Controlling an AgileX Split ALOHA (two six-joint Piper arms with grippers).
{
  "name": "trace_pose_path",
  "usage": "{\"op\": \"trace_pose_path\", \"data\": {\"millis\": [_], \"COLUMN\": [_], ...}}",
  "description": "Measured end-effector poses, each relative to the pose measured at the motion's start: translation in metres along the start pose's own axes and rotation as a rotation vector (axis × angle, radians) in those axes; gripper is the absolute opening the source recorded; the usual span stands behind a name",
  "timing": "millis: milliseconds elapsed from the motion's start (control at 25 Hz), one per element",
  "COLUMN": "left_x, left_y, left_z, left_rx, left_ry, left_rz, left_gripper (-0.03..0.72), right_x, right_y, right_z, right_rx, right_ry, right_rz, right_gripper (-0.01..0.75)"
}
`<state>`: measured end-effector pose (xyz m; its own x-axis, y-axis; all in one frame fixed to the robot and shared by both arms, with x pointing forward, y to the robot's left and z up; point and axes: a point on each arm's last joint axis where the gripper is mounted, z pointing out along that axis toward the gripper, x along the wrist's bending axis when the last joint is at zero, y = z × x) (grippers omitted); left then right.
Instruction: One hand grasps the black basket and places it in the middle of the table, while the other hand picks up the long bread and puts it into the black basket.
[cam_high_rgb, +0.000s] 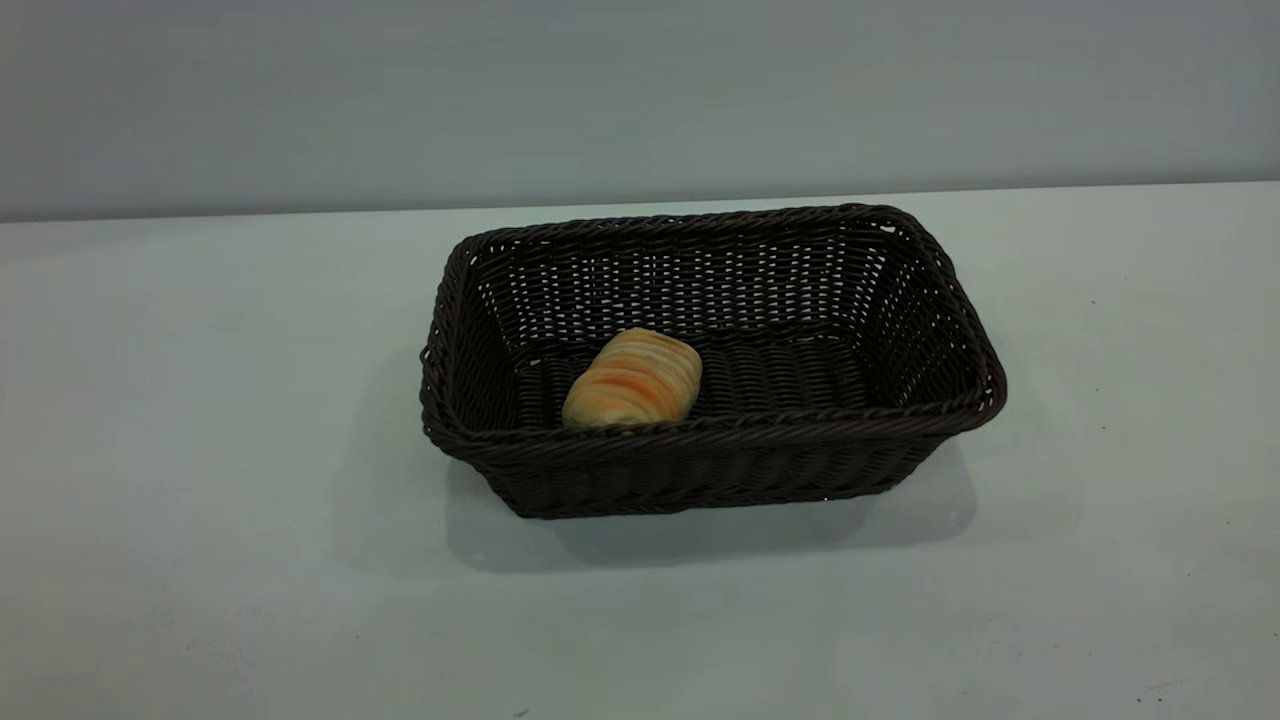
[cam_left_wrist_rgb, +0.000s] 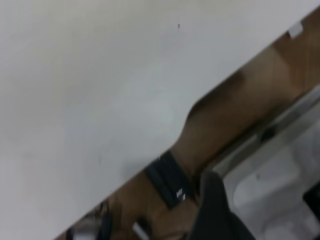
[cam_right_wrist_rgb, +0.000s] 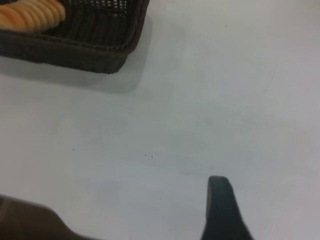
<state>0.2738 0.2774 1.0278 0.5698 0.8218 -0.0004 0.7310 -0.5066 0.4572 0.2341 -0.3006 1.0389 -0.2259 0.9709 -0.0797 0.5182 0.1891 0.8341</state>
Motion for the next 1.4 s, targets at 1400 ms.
{"op": "trace_pose_path", "data": {"millis": [1400], "left_x": [-0.012], "left_y": [-0.046], "left_z": [-0.029], "left_rx": [-0.41], "left_ry": [0.367], "left_rz": [-0.43], "left_gripper": [0.568], "right_x": [0.002], "right_y": [-0.002], "right_z": [-0.002], "right_rx": [-0.01], "right_ry": [-0.133], "right_rz": [0.091], "right_gripper": [0.483]}}
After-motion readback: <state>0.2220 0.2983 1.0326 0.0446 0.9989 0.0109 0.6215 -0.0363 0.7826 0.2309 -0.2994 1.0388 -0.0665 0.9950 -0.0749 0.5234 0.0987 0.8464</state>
